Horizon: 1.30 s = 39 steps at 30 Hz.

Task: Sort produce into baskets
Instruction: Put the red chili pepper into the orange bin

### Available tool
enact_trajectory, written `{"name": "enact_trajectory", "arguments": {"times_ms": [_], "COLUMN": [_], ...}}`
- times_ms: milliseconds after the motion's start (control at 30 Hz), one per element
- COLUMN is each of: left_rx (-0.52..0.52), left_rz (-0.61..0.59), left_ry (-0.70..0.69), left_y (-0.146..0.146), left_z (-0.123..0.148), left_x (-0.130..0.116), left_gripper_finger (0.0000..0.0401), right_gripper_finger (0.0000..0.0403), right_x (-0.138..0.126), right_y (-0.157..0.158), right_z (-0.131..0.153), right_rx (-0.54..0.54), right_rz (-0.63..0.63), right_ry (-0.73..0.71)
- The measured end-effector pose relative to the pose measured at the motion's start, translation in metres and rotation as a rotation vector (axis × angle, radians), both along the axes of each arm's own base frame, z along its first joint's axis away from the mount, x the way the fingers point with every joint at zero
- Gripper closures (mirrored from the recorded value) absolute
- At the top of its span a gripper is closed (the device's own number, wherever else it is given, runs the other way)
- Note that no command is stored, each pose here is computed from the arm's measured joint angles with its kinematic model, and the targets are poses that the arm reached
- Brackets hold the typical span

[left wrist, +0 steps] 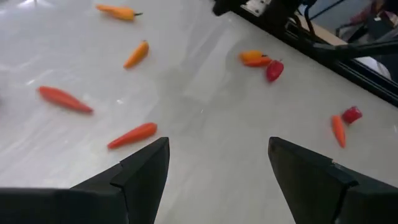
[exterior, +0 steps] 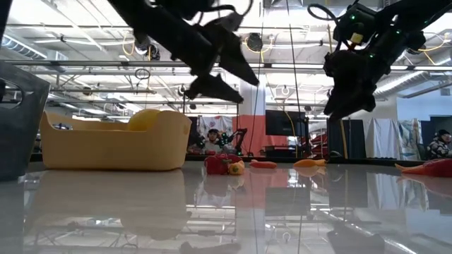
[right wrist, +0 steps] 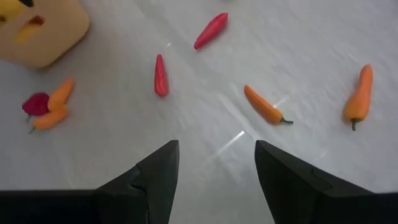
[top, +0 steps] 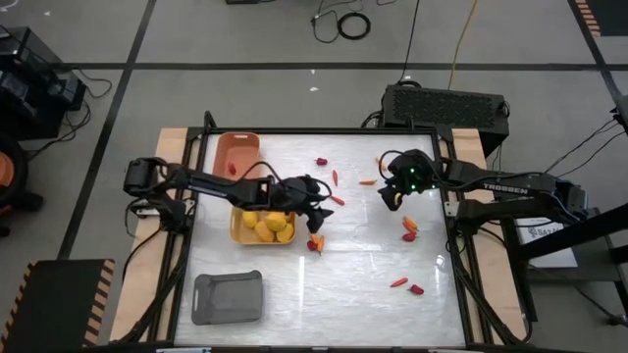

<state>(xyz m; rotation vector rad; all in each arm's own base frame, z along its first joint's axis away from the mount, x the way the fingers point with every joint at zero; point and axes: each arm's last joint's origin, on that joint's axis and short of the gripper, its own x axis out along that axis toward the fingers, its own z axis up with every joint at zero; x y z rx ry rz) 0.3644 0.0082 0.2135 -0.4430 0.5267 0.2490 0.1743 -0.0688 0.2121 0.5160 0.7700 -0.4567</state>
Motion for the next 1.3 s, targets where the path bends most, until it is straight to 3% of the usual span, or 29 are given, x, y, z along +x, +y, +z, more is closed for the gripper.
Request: {"name": "enact_trajectory", "arguments": {"times_ms": [133,300,500,800,967,1300], "left_rx": [0.014,0.094,0.167,0.159,0.019,0.045], "left_rz": [-0.109,-0.258,-0.289,-0.150,-0.022,0.120], "left_ry": [0.029,0.172,0.236,0.282,0.293,0.334], "left_y": [-0.005,-0.014,-0.016,0.016,0.063,0.147], "left_z": [0.002,0.009,0.022,0.038,0.039,0.038], "left_x": [0.016,0.019,0.020,0.020,0.013,-0.004], "left_gripper_finger": [0.0120,0.0120,0.0120,0.0120,0.0120,0.0120], "right_gripper_finger": [0.0200,0.0200,0.0200,0.0200,0.0200,0.0200], "right_x": [-0.001,0.000,0.003,0.006,0.006,0.004], "right_y": [0.001,0.001,-0.001,-0.002,-0.002,-0.001], "right_z": [-0.001,0.001,0.004,0.007,0.007,0.004], "right_rx": [0.007,0.076,0.079,0.063,0.069,0.119], "right_rz": [0.003,-0.052,-0.069,-0.068,-0.074,-0.120], "right_ry": [0.011,-0.030,-0.081,-0.119,-0.122,-0.098]}}
